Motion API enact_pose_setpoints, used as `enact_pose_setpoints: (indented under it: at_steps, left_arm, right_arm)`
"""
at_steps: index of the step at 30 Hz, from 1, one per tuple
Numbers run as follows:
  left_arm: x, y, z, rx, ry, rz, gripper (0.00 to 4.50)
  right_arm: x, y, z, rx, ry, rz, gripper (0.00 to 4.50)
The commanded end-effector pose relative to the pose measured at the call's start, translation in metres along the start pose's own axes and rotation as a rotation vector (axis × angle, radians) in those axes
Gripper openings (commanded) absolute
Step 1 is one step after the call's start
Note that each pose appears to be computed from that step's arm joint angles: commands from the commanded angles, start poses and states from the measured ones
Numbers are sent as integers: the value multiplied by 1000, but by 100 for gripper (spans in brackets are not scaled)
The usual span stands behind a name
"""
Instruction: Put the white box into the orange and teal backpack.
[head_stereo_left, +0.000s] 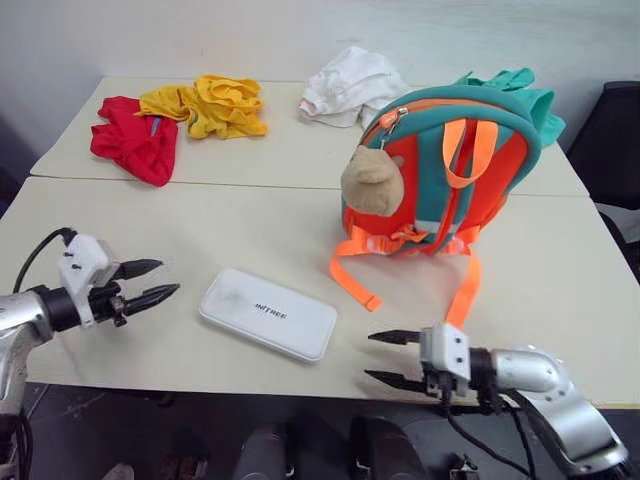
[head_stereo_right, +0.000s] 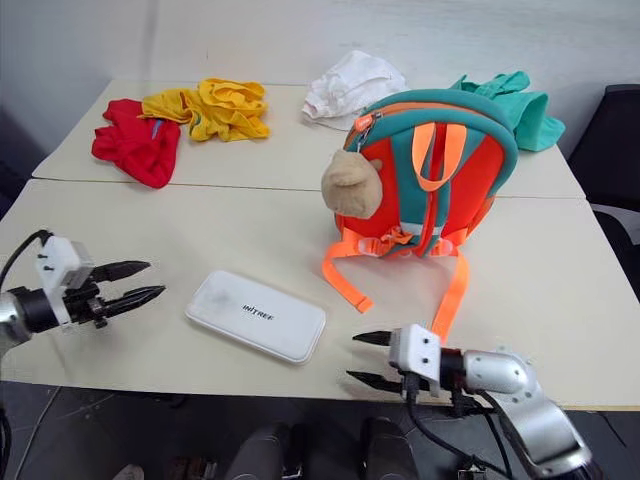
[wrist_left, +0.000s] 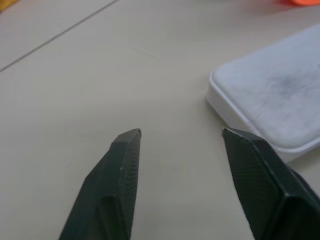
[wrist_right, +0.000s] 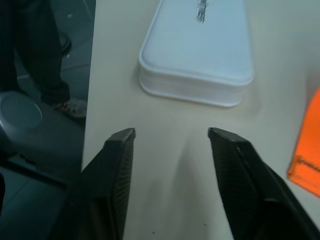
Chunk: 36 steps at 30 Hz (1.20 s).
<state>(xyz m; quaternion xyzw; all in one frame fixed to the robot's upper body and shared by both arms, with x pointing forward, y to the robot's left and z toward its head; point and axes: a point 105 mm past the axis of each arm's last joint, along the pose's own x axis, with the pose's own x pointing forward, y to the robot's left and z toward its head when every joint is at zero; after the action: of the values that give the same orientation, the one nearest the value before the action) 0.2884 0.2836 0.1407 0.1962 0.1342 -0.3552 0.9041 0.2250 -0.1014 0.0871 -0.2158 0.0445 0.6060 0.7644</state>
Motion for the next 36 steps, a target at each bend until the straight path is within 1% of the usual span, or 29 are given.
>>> enact_pose_setpoints:
  at_steps: [1,2,4,5,8,10,13,17,22,25,28,30,31,34,35,36]
  left_arm:
    - [12,-8,-11,34,88,-76,136]
    - [16,-11,-11,25,87,-96,97]
    - [20,-13,-9,14,78,-112,33]
    - [23,-19,-8,4,68,-138,4]
    - [31,-30,-5,10,54,-182,4]
    - [35,-39,-1,-2,29,-212,4]
    - [39,-53,1,-11,31,-262,4]
    - [46,-74,3,-23,34,-324,4]
    - [53,-88,-2,-36,41,-328,4]
    - [55,-90,-2,-56,35,-307,4]
    - [56,-91,0,-77,17,-288,4]
    - [54,-88,-1,-87,23,-274,4]
    - [49,-83,-4,-124,33,-254,4]
    - [30,-60,-8,-276,29,-179,61]
    - [22,-53,-7,-338,15,-168,92]
    - [14,-48,-10,-438,20,-170,125]
  right_arm:
    - [17,-1,-1,-12,5,26,107]
    - [21,-3,0,-11,0,21,63]
    - [25,-6,2,-8,-5,16,1]
    - [28,-9,3,0,-10,6,0]
    - [34,-16,10,32,-33,-18,0]
    - [32,-18,13,43,-34,-22,0]
    - [28,-21,13,55,-22,-32,0]
    - [13,-36,11,57,17,-75,0]
    - [-10,-54,2,45,86,-122,0]
    - [-24,-61,-4,44,123,-139,0]
    - [-30,-62,-7,53,143,-139,0]
    - [-31,-61,-8,58,149,-137,0]
    - [-32,-61,-9,62,152,-143,0]
    - [-35,-62,-9,67,147,-155,0]
    - [-36,-62,-9,71,141,-162,0]
    - [-38,-62,-7,72,131,-164,0]
